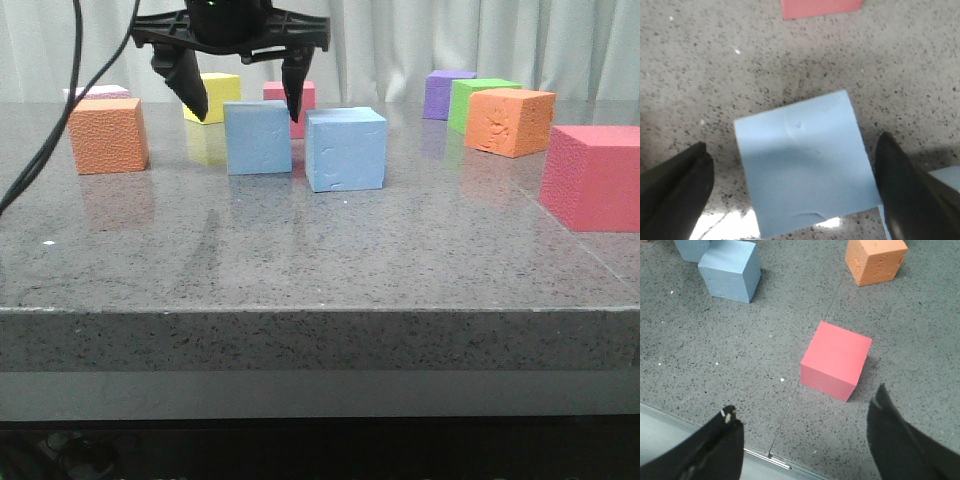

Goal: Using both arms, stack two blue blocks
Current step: 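Lower the left gripper onto the other light blue cube and grasp it, then lift the light blue cube and carry it over the placed light blue cube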

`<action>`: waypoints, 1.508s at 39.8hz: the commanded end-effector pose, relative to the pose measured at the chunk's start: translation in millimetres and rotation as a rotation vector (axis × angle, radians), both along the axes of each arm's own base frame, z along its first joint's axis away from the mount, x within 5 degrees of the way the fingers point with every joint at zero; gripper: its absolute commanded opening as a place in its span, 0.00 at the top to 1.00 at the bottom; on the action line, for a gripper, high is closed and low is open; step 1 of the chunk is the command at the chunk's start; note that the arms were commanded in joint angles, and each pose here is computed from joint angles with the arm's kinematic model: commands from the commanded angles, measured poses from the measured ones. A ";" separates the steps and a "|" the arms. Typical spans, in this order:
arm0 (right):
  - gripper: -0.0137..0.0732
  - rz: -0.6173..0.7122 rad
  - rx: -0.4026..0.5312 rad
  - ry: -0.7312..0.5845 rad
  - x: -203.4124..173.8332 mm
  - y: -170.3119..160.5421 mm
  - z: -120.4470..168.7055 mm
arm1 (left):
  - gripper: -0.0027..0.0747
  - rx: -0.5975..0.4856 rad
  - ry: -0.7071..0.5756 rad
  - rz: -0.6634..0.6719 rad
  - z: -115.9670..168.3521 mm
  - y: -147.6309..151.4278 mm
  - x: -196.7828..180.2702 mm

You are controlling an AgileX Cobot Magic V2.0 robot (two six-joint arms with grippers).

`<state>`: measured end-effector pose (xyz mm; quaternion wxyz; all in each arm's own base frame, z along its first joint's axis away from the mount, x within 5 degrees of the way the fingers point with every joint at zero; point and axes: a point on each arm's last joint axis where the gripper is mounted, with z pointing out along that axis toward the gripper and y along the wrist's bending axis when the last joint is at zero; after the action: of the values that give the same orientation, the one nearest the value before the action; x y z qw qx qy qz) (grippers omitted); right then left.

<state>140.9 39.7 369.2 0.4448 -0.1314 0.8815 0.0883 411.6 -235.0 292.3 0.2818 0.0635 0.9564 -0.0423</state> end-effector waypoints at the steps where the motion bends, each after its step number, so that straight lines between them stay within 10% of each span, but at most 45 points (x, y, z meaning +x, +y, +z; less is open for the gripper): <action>1: 0.24 -0.004 0.021 -0.099 0.9 -0.3 14.3 | 0.19 -0.054 -0.104 -0.001 37.8 0.6 -8.2; 21: 0.24 -0.004 0.021 -0.099 0.9 -0.3 14.3 | 0.55 -0.066 -0.059 0.003 34.5 -1.0 -11.2; 60: 0.24 -0.004 0.021 -0.099 0.9 -0.3 14.3 | 0.56 -0.110 -0.133 -0.018 86.6 12.8 -37.6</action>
<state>140.9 39.7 369.2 0.4448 -0.1314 0.8815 0.0883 387.4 -226.3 338.8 0.2965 0.0589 0.9511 -0.0644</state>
